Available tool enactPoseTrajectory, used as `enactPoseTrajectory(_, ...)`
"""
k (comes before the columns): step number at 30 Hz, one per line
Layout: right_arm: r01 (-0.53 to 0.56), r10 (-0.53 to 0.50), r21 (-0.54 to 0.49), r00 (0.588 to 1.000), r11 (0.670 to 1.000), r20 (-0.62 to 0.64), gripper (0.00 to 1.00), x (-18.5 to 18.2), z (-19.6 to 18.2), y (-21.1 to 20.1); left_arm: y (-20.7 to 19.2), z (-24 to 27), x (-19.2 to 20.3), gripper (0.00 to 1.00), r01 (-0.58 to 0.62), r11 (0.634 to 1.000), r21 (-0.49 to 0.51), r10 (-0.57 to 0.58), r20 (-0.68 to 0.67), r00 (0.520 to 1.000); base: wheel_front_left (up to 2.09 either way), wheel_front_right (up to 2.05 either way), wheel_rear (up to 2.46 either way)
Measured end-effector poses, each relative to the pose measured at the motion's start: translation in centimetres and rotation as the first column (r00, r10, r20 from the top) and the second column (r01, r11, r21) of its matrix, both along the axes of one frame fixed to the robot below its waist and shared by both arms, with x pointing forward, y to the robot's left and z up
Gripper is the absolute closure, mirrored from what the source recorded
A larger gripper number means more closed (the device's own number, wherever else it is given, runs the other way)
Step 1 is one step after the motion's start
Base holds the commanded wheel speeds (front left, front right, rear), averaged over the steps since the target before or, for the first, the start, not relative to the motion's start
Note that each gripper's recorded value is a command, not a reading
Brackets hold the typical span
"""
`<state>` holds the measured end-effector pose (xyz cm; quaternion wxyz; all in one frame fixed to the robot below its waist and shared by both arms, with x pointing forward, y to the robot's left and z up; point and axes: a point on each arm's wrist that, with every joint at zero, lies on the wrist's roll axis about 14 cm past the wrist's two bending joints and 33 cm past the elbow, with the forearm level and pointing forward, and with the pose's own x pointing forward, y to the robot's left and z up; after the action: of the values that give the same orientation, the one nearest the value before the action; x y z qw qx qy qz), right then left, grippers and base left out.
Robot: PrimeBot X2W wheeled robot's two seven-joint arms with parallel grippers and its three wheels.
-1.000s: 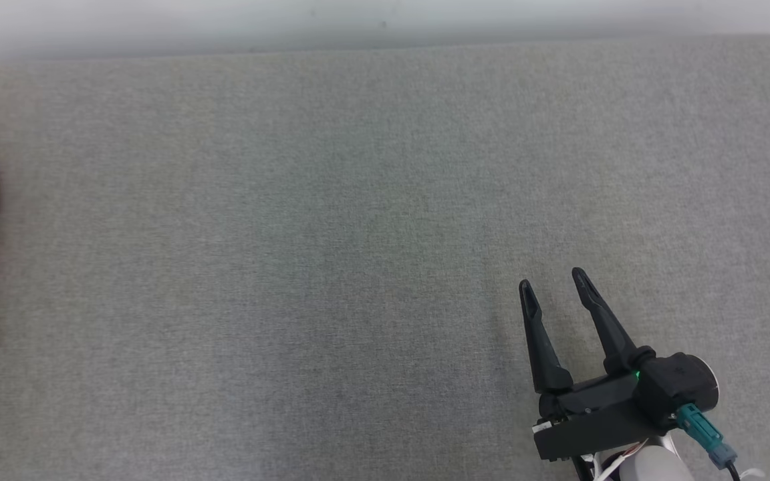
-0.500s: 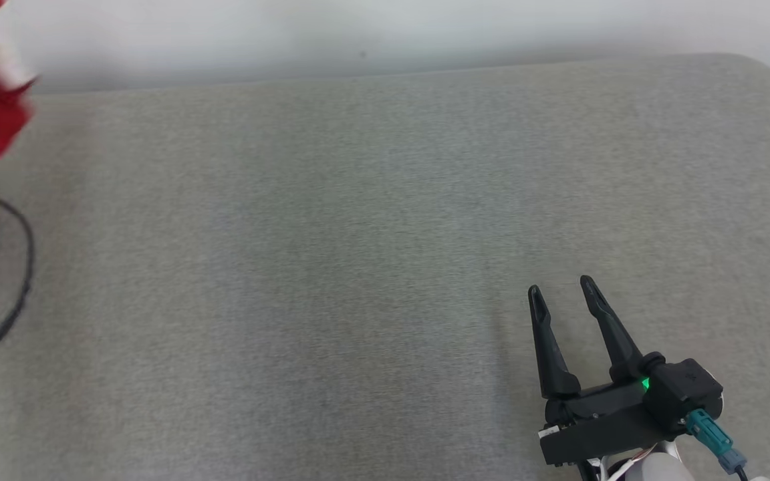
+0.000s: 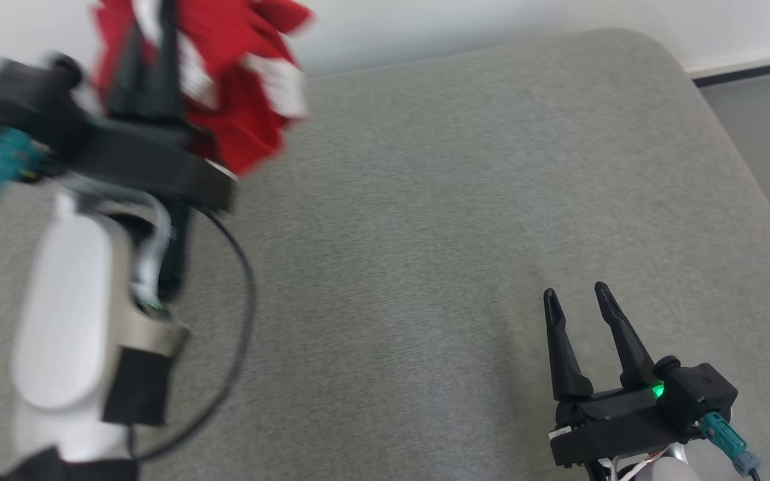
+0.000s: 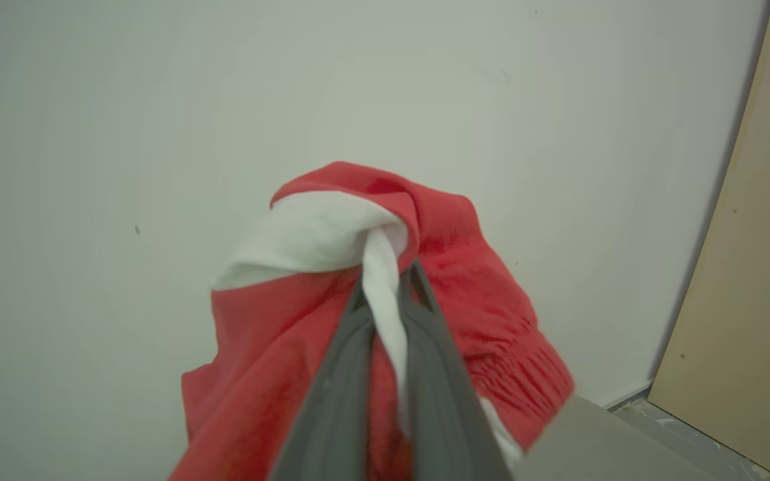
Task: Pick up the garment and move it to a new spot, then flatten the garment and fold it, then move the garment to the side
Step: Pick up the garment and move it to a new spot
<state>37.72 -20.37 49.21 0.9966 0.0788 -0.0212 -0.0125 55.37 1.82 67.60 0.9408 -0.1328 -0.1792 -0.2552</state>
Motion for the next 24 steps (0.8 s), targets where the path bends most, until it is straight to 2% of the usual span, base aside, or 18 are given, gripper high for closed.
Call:
enactPoseTrajectory(2,0.025,-0.025,-0.002,1.000,1.000,-0.007,0.00,-0.5,-0.1,-0.8,-3.7,-2.6,-1.3,1.00,0.096,0.995,0.003,-0.095,-0.063,0.993,0.00,0.00,0.00)
enactPoseTrajectory(4,0.033,-0.033,-0.003,0.999,0.999,-0.010,0.00,-0.7,-0.2,-1.0,-4.6,-3.6,-1.8,1.00,0.122,0.993,0.004,-0.121,-0.087,0.989,0.00,0.00,0.00)
enactPoseTrajectory(10,0.067,-0.067,-0.005,0.997,0.998,-0.022,0.00,-1.3,-0.4,-2.0,-8.7,-11.3,-4.9,1.00,0.246,0.969,0.019,-0.232,-0.272,0.934,0.00,0.00,0.00)
enactPoseTrajectory(16,0.057,-0.058,-0.004,0.998,0.998,-0.039,0.00,-1.2,-1.0,-1.7,-7.8,-19.5,-7.2,1.00,0.248,0.966,0.071,-0.190,-0.455,0.870,0.00,0.00,0.00)
enactPoseTrajectory(20,0.035,-0.035,-0.006,0.999,0.999,-0.037,0.00,-0.9,-1.0,-1.0,-5.9,-22.2,-7.5,1.00,0.222,0.964,0.148,-0.124,-0.488,0.864,0.00,0.00,0.00)
enactPoseTrajectory(21,0.032,-0.032,-0.006,0.999,0.999,-0.032,0.00,-0.8,-0.8,-1.0,-5.7,-21.9,-7.4,0.56,0.206,0.969,0.136,-0.119,-0.476,0.871,0.00,0.00,0.00)
enactPoseTrajectory(22,0.029,-0.029,-0.006,0.999,1.000,-0.028,0.00,-0.7,-0.7,-0.9,-5.5,-21.6,-7.4,0.00,0.197,0.972,0.130,-0.116,-0.465,0.878,0.00,0.00,0.00)
enactPoseTrajectory(24,0.022,-0.022,-0.004,1.000,1.000,-0.021,0.00,-0.6,-0.5,-0.7,-5.1,-20.9,-7.3,0.00,0.174,0.978,0.114,-0.107,-0.442,0.891,0.00,0.00,0.00)
